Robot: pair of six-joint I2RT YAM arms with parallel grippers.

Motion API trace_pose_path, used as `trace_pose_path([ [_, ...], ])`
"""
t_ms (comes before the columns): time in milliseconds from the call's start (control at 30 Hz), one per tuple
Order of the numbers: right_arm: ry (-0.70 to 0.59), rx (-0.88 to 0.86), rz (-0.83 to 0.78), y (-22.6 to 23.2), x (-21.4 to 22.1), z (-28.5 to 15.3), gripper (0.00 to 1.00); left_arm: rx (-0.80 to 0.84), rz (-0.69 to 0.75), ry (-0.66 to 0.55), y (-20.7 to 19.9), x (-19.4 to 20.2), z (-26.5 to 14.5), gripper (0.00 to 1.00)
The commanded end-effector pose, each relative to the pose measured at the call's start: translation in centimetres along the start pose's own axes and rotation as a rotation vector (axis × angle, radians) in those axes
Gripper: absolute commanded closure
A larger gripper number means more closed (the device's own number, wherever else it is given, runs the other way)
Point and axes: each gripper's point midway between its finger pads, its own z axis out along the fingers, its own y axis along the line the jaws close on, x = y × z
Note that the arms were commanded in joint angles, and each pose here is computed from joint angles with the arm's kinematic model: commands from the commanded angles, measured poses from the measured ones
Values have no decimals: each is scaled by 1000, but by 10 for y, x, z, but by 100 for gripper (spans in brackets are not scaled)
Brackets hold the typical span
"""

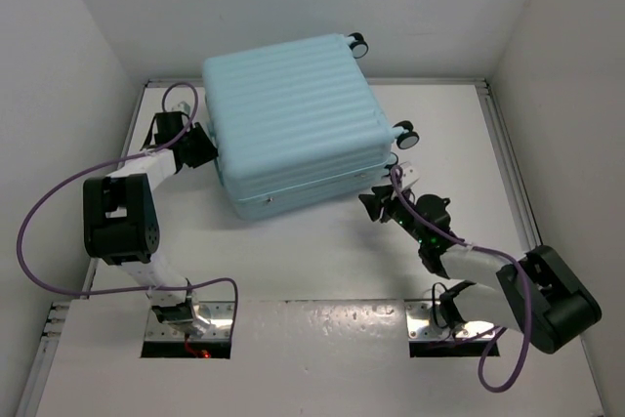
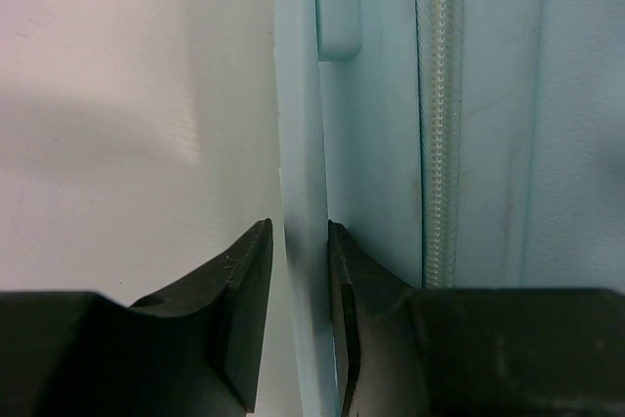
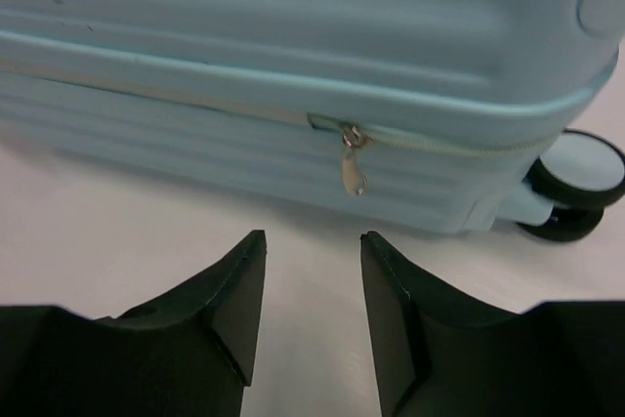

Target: Pack the luggage

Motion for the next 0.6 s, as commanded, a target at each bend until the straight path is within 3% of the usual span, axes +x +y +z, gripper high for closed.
trace_pose_path([
  [0,-149,57,-56,2,-48,11,55,-39,0,36,14,17,13,66],
  [333,-104,197,-29,-20,-50,30,60,-38,-24,56,14,23,15,69],
  [567,-72,184,-7,-18,-46,43,65,-8,-24,52,3,21,11,69],
])
